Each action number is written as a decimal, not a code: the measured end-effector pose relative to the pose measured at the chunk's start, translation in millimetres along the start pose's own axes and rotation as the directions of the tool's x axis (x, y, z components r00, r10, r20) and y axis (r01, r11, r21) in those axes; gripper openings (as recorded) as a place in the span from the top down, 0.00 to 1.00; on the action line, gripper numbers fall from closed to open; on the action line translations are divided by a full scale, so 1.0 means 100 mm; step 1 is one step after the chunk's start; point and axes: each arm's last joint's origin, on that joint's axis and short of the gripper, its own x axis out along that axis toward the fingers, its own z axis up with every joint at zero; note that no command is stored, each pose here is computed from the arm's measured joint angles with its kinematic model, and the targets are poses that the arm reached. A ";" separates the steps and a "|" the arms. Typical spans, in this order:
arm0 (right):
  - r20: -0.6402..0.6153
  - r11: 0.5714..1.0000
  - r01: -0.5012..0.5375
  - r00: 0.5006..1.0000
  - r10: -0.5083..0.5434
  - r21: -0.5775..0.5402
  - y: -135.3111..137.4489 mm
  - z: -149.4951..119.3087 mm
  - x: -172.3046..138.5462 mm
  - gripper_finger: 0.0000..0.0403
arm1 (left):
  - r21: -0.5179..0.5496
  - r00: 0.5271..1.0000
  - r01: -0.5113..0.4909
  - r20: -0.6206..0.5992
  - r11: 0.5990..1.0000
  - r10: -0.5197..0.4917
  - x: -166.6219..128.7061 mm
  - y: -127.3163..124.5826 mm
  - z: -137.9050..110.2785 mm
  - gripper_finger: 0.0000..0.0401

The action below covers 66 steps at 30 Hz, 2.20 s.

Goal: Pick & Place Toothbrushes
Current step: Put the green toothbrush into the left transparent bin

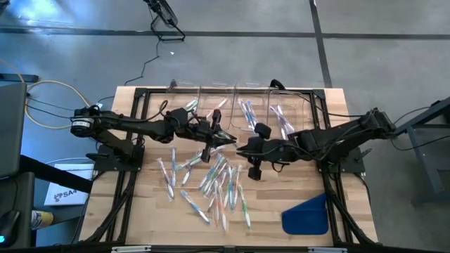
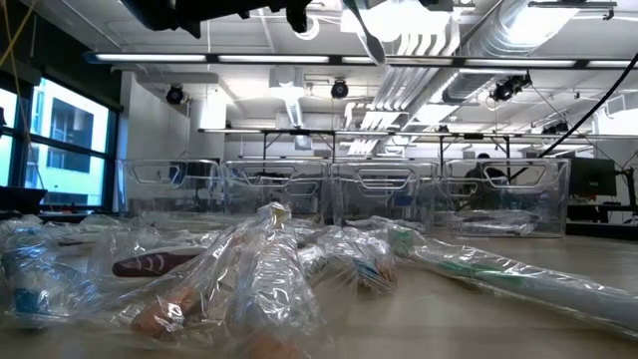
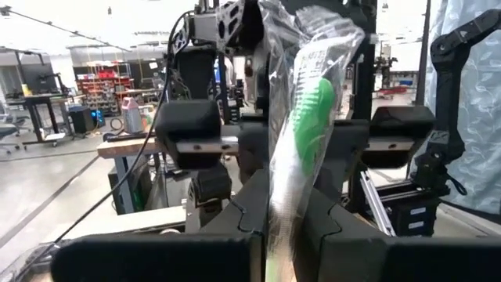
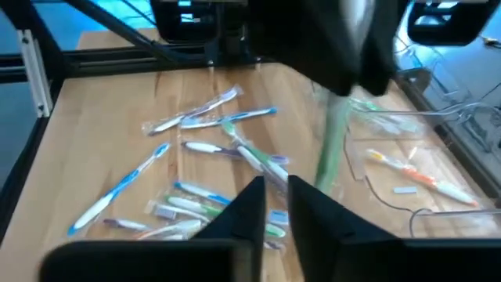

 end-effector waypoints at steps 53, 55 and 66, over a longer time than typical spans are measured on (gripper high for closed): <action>-0.158 0.987 0.022 0.987 0.004 0.157 -0.37 -0.18 -1.06 0.98 | 0.230 0.453 -0.669 -0.627 0.706 0.634 -1.68 0.80 0.30 0.95; -0.157 0.987 0.024 0.988 0.000 0.156 -0.37 -0.18 -1.05 0.98 | 0.224 0.421 -0.681 -0.658 0.697 0.624 -1.72 0.84 0.25 0.95; -0.166 0.988 0.030 0.986 -0.004 0.153 -0.35 -0.18 -1.02 0.98 | 0.193 0.263 -0.726 -0.809 0.660 0.525 -1.78 1.11 -0.15 0.95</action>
